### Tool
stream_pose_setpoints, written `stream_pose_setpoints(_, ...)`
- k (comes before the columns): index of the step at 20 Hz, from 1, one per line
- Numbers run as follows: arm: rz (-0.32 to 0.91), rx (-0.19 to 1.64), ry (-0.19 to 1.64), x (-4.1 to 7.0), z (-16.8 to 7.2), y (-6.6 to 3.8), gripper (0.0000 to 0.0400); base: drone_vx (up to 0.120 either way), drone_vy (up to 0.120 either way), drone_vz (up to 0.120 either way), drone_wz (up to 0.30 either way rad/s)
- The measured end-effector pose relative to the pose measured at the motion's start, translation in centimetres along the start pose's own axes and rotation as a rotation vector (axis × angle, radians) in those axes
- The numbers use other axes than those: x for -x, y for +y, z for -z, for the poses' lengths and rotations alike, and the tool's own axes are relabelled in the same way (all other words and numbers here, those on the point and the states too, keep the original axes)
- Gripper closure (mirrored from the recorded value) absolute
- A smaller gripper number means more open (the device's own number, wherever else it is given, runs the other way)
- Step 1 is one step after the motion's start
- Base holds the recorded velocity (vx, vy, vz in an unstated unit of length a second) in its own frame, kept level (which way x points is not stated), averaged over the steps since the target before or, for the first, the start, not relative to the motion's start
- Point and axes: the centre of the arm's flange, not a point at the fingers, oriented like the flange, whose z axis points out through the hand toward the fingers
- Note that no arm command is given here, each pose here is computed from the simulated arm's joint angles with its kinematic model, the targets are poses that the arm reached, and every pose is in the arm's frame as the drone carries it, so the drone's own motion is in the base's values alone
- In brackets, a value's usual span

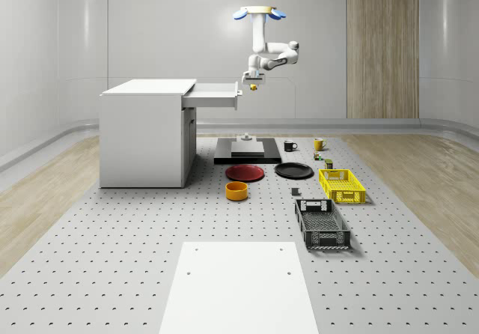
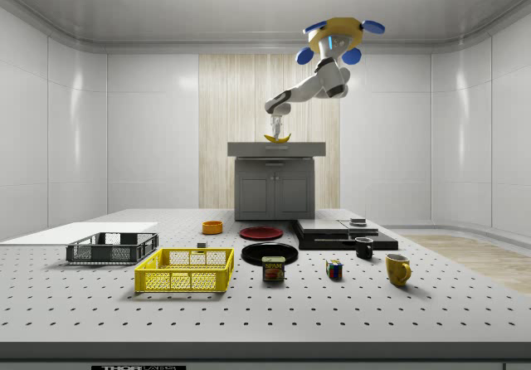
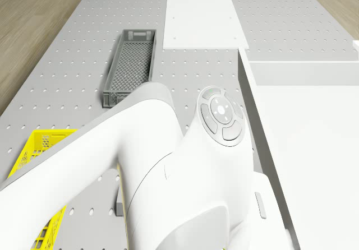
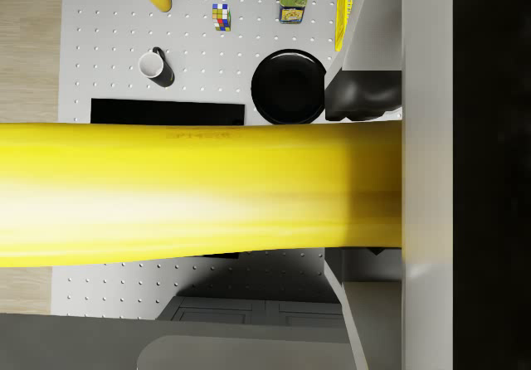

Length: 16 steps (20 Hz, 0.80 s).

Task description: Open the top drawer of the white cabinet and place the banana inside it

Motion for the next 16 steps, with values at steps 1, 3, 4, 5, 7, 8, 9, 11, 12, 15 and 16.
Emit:
stream_pose_setpoints(1,0.0,0.0,0.0,0.0,0.0,0.0,0.021,-0.12,-0.12,0.12,0.0)
stream_pose_setpoints(3,0.0,0.0,0.0,0.0,0.0,0.0,0.021,-0.12,-0.12,0.12,0.0)
stream_pose_setpoints(4,0.0,0.0,0.0,0.0,0.0,0.0,0.021,-0.12,-0.12,0.12,0.0)
stream_pose_setpoints(5,0.0,0.0,0.0,0.0,0.0,0.0,0.021,-0.12,-0.12,0.12,0.0)
stream_pose_setpoints(7,0.0,0.0,0.0,0.0,0.0,0.0,0.021,-0.06,-0.12,0.1,0.0)
stream_pose_setpoints(8,0.0,0.0,0.0,0.0,0.0,0.0,0.021,0.0,-0.12,0.0,0.0)
stream_pose_setpoints(9,0.0,0.0,0.0,0.0,0.0,0.0,0.021,0.0,-0.12,0.0,0.0)
stream_pose_setpoints(11,0.0,0.0,0.0,0.0,0.0,0.0,0.021,0.0,-0.12,0.0,0.0)
stream_pose_setpoints(12,0.0,0.0,0.0,0.0,0.0,0.0,0.021,0.0,-0.12,0.0,0.0)
stream_pose_setpoints(15,0.0,0.0,0.0,0.0,0.0,0.0,0.021,0.0,-0.12,0.0,0.0)
stream_pose_setpoints(16,0.0,0.0,0.0,0.0,0.0,0.0,0.021,0.0,-0.12,0.0,0.0)
